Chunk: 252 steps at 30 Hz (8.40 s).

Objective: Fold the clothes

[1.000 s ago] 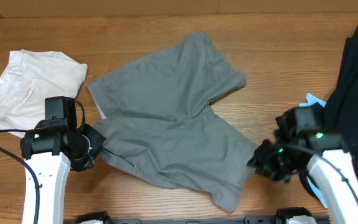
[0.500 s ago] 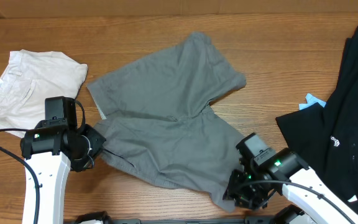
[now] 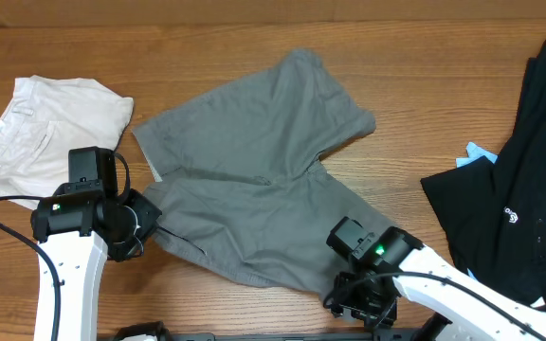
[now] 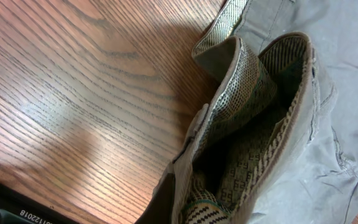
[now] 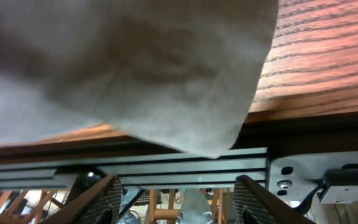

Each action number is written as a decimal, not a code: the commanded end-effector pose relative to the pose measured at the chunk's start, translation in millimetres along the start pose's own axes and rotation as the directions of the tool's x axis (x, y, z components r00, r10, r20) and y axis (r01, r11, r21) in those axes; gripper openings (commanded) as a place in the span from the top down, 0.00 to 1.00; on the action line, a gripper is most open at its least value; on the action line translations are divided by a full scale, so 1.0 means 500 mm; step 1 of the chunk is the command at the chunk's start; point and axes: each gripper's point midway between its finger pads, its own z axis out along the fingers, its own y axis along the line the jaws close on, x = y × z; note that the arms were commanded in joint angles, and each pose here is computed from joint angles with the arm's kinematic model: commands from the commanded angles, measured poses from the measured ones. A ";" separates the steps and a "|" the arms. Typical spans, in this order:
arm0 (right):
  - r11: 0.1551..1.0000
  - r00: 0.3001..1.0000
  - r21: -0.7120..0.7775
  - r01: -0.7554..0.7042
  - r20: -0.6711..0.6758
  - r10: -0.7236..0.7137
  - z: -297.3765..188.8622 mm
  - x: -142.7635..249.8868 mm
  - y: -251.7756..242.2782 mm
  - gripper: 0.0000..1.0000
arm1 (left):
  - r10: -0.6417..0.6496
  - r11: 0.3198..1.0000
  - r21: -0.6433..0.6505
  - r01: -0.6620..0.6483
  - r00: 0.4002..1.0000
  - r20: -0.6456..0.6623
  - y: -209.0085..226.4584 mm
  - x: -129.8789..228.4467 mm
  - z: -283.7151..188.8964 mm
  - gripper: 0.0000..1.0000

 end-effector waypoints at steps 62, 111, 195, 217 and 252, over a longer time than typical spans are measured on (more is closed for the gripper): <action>0.977 0.944 0.075 -0.200 0.283 0.171 -0.018 -0.070 0.010 0.96 | 0.137 0.990 0.029 -0.138 0.990 0.036 -0.011 -0.012 -0.004 0.96; 0.839 0.156 0.190 0.510 0.939 -0.308 -0.718 -0.601 0.217 0.96 | -0.186 0.944 0.318 0.094 0.944 0.274 -0.153 -0.175 -0.026 0.96; 0.941 0.832 -0.314 -0.126 0.483 0.273 -0.265 -0.754 0.043 0.95 | 0.372 0.928 -0.025 -0.373 0.917 0.144 -0.248 -0.092 0.317 0.37; 0.838 0.698 -0.114 -0.534 0.501 0.512 -0.338 -0.643 -0.205 0.95 | 0.479 0.867 -0.172 -0.467 0.877 0.033 -0.184 -0.102 0.284 0.52; 0.922 0.740 -0.140 -0.361 0.559 0.375 -0.442 -0.596 -0.175 0.26 | 0.364 0.932 -0.032 -0.362 0.928 0.076 -0.201 -0.127 0.308 0.09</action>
